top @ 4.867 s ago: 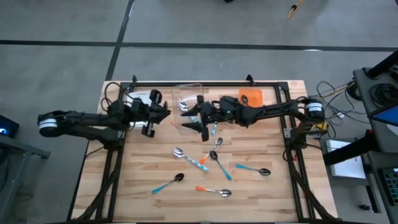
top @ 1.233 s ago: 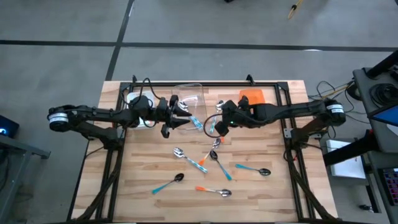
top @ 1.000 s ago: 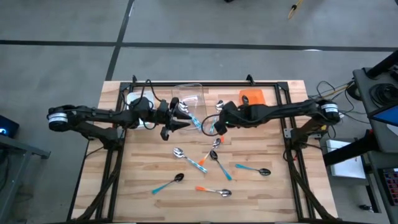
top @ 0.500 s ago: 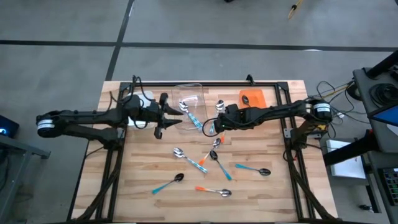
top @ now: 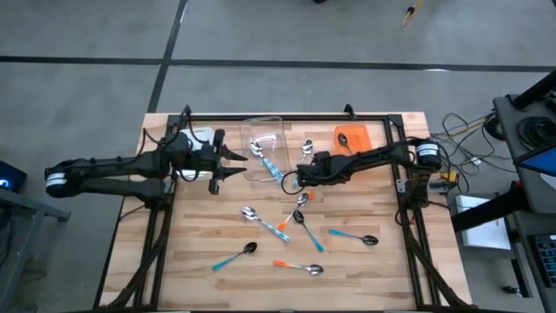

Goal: Sort silverware by color (type)
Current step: Remove the orange spoon from the white bin, then put the orange spoon into the white bin

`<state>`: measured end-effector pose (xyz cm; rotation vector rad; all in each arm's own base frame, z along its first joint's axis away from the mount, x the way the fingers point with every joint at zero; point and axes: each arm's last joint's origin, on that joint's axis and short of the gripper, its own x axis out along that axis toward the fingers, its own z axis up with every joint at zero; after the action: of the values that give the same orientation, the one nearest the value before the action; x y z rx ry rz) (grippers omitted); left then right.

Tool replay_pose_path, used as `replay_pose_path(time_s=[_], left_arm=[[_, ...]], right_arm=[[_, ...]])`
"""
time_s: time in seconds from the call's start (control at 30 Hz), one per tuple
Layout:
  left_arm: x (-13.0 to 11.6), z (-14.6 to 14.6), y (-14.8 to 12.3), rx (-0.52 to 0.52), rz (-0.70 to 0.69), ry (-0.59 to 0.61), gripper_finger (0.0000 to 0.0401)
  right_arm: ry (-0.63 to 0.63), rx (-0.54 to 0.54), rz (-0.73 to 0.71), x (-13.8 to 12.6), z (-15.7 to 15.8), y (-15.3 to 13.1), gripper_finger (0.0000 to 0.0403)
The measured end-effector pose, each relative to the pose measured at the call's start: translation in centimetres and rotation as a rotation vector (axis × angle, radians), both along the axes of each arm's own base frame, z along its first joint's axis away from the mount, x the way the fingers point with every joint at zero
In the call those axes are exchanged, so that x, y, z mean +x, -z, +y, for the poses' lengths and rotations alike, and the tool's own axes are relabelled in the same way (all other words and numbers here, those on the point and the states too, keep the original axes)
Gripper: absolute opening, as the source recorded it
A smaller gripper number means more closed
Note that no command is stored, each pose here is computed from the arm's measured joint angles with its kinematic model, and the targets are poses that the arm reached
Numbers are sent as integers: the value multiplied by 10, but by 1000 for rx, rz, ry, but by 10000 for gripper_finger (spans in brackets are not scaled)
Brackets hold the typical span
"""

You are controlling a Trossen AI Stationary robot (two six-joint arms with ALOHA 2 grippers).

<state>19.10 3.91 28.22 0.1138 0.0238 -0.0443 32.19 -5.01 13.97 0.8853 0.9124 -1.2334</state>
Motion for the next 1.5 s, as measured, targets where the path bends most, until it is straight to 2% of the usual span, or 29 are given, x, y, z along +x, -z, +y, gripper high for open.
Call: replay_pose_path(time_s=[0.27, 0.57, 0.77, 0.9, 1.03, 1.1, 1.2, 1.37, 1.5], left_arm=[[-1, 0, 0, -1, 0, 0, 118], [-1, 0, 0, -3, 4, 0, 118], [0, 0, 2, -13, 23, 0, 118], [2, 0, 4, -31, 33, -1, 118], [4, 1, 6, -34, 38, -1, 118], [6, 1, 5, -36, 27, -1, 118], [11, 3, 5, -62, -2, -1, 118], [28, 5, 9, -136, -65, 1, 118], [48, 2, 14, -196, -163, -2, 118]], right_arm=[[2, -5, 19, 4, -2, 13, 111], [-9, 1, 34, 3, -2, 13, 16], [-23, 6, 25, 1, 0, 6, 10], [-78, -19, 22, -9, 11, -18, 9], [-140, -165, -15, -23, 29, -55, 9], [-213, -259, -49, -29, 41, -72, 9], [-288, -451, -96, -39, 62, -97, 9], [-392, -817, -104, -47, 95, -118, 9], [-432, -994, -70, -42, 114, -121, 9]])
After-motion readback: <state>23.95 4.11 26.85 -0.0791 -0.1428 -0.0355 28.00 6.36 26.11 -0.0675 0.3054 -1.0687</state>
